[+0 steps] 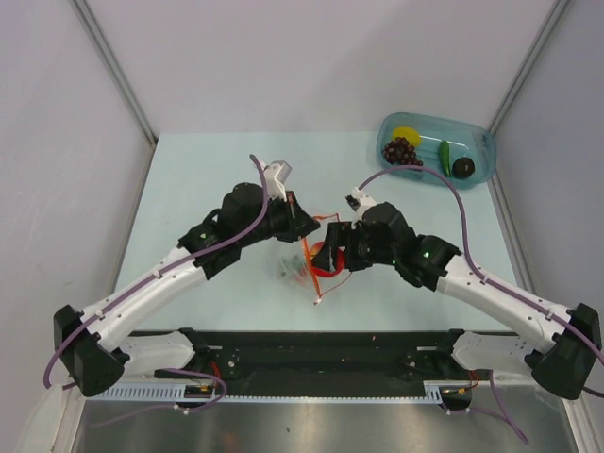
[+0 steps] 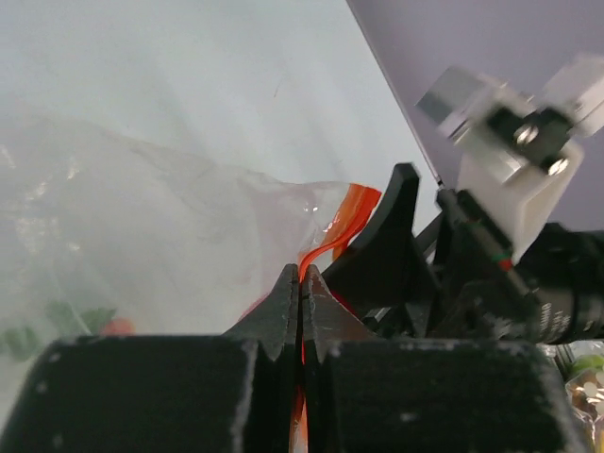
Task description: Open the zip-top bag and remove the fake food
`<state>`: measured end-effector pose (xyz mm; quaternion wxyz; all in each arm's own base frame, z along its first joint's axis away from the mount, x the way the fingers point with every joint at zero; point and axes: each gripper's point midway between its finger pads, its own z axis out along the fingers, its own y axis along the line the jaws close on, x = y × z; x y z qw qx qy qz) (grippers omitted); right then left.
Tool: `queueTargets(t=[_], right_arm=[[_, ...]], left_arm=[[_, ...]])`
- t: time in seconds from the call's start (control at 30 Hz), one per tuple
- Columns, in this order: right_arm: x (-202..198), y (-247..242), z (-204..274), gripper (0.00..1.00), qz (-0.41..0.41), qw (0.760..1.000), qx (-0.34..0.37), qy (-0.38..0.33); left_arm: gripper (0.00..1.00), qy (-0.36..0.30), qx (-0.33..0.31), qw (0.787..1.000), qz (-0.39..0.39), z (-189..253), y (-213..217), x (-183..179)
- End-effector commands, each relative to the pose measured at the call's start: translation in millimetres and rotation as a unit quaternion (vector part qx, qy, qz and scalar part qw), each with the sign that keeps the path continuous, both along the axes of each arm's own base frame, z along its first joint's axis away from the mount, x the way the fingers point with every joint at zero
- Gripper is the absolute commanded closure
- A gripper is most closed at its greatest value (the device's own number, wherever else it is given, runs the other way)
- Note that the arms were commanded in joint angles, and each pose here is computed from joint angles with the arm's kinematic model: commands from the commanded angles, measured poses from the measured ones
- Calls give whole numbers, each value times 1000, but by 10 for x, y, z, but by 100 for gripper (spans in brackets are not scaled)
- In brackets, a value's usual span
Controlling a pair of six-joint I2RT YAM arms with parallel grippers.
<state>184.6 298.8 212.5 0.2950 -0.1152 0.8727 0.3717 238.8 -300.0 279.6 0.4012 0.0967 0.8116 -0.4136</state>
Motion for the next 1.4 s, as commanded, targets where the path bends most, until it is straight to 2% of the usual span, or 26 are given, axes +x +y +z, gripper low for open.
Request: queueTargets(t=[0.0,0.17,0.27,0.4,0.5,0.67,0.8,1.13,1.33,1.37], right_arm=[[-40,-93,365,100,-4,999,51,-6],[-79,-399,752,100,-21,995,78,-56],[45,-656,932,100,-68,991,88,-77],[417,-1031,915,100,-160,982,58,-85],[815,-1398,852,100,-241,966,37,-86],[1470,-2090,736,100,-360,929,24,-81],[1938,-2565,710,100,-418,903,41,-84],[2947,-3160,162,96,-463,884,-6,-59],[3387,-3313,-172,94,-473,879,-30,-42],[3457,-3327,-109,93,-473,880,-33,-42]], left_arm=[[100,-2,14,999,30,-72,72,77],[100,8,26,999,37,-141,94,180],[100,17,27,999,24,-168,24,187],[100,30,26,999,4,-196,-56,160],[100,39,29,999,-12,-245,-87,116],[100,40,55,997,-39,-320,-94,70],[100,42,74,994,-72,-351,-117,2],[100,15,117,980,-159,-516,-72,-201],[100,-12,104,977,-184,-482,-100,-254],[100,-13,106,977,-183,-507,-90,-247]])
